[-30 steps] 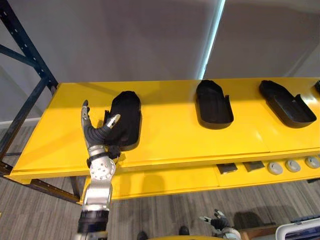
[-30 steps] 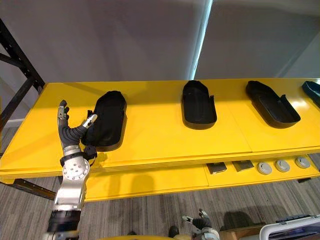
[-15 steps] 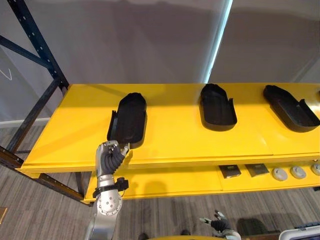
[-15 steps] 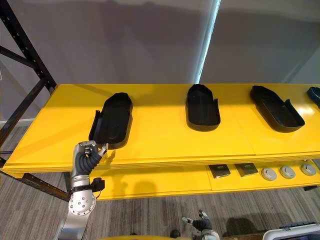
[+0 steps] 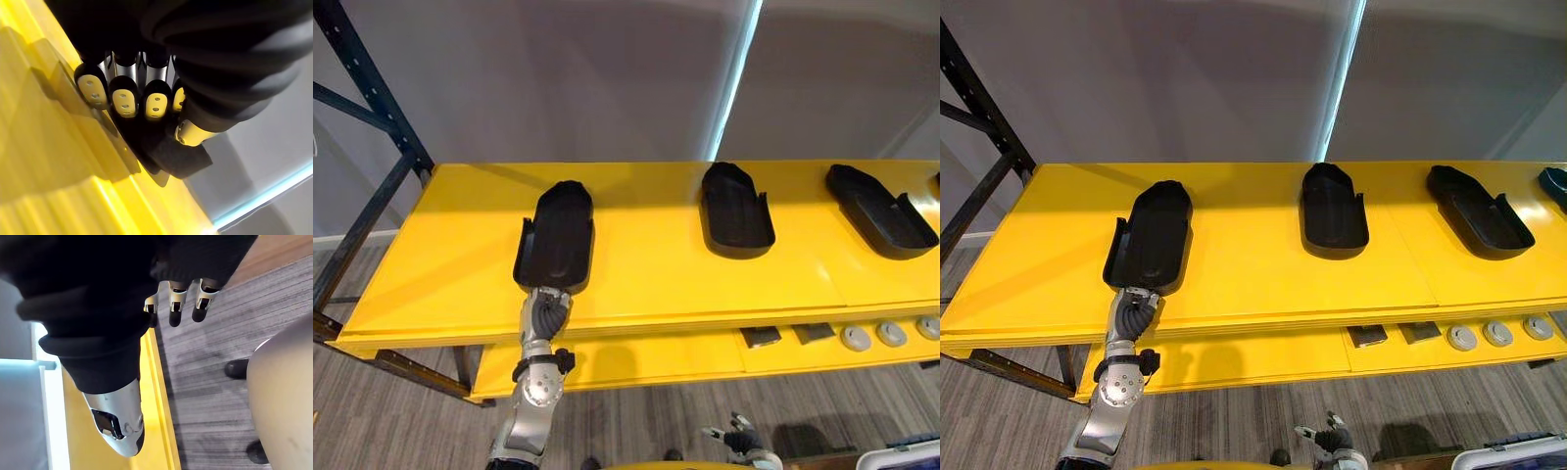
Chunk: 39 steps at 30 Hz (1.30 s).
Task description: Walk over and take plastic housings, then place them on the shelf
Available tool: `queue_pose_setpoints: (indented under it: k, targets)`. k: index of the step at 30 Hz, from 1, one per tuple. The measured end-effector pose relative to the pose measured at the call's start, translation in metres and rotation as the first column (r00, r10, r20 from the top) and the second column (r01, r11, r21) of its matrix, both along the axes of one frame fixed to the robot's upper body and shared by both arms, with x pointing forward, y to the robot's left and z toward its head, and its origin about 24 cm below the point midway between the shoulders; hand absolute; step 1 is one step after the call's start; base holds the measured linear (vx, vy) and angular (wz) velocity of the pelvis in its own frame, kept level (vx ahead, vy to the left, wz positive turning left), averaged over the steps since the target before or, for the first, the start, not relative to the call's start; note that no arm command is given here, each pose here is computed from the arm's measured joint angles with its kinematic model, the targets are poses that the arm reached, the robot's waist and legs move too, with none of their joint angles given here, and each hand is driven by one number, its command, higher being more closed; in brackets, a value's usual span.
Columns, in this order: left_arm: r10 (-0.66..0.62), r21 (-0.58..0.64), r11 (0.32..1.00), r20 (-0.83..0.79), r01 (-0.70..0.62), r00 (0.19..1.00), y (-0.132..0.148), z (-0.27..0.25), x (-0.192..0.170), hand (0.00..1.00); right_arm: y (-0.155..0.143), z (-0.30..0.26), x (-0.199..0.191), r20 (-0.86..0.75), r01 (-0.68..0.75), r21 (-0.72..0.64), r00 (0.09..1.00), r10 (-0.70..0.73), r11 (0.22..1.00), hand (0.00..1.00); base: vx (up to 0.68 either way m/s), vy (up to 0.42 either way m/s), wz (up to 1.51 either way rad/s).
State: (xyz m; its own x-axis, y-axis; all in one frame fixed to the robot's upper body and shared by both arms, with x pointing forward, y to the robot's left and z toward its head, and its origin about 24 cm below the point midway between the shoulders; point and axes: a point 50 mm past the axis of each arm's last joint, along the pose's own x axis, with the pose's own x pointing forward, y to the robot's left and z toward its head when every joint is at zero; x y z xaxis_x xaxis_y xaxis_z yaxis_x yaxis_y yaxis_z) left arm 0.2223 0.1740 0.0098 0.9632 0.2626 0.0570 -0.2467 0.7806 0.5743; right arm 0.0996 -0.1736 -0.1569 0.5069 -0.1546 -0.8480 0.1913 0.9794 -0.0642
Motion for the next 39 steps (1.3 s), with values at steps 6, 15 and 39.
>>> queue_pose_setpoints:
  k: [6, 15, 39]
  targets:
    - [-0.01, 0.013, 1.0, -0.009, 0.01, 1.0, -0.002, -0.002, 0.012, 1.0, -0.001, 0.0, 0.0, -0.002, -0.004, -0.004, 1.0, 0.004, 1.0, 0.0, -0.05, -0.03, -0.05]
    - [-0.019, 0.024, 1.0, 0.016, 0.019, 1.0, -0.005, 0.007, 0.03, 1.0, -0.001, 0.001, 0.004, 0.005, -0.024, -0.015, 1.0, 0.024, 1.0, 0.0, 0.0, -0.008, -0.01]
    - [-0.016, -0.193, 0.973, 0.502, 0.13, 0.865, 0.001, 0.108, 0.005, 1.0, -0.004, 0.0, 0.004, -0.005, -0.015, -0.018, 1.0, 0.015, 1.0, 0.0, -0.04, -0.031, 0.03]
